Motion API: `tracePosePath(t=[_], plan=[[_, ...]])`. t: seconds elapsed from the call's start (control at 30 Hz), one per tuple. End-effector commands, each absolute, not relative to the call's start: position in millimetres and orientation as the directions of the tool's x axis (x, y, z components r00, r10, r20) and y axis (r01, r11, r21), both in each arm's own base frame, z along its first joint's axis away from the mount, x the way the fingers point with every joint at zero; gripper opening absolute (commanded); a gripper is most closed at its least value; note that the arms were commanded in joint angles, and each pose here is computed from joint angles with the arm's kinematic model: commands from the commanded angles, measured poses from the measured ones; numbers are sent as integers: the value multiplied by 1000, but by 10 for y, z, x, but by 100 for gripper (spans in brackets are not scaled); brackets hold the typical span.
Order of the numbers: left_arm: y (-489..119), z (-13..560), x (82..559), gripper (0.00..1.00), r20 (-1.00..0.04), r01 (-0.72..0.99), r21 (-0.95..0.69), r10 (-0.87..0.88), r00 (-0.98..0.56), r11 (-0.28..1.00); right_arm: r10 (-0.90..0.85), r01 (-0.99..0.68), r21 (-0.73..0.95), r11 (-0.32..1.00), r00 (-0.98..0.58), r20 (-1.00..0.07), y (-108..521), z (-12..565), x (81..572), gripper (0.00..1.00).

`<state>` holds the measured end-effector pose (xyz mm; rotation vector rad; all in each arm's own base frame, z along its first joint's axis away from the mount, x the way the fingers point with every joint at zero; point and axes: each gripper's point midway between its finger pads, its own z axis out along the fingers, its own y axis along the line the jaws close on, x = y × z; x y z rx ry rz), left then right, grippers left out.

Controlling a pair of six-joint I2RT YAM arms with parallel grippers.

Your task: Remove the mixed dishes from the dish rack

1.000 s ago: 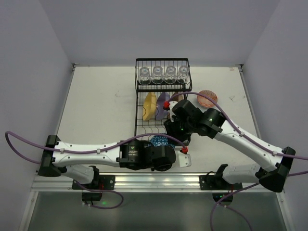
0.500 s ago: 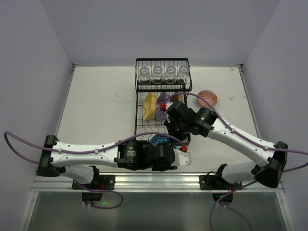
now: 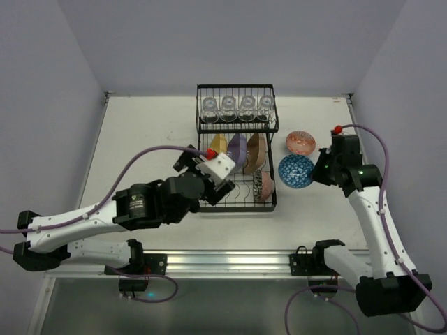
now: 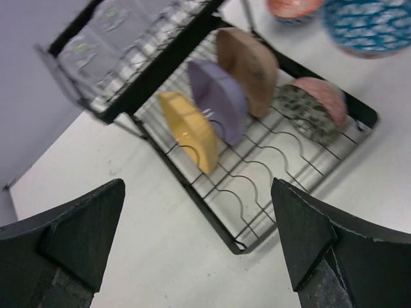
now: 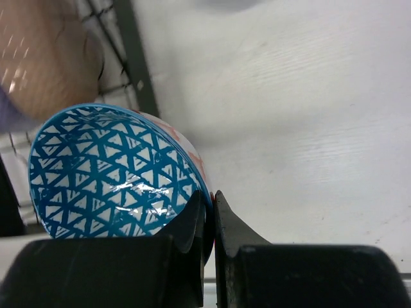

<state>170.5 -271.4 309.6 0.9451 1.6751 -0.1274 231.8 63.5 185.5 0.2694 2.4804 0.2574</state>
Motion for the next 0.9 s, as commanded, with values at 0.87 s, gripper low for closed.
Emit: tracePosePath(t=[0.87], plan=[[-1387, 2607, 2651, 100, -913, 174, 83, 145, -381, 981, 607, 488, 376, 788, -516, -604, -367, 1343, 4578, 0]])
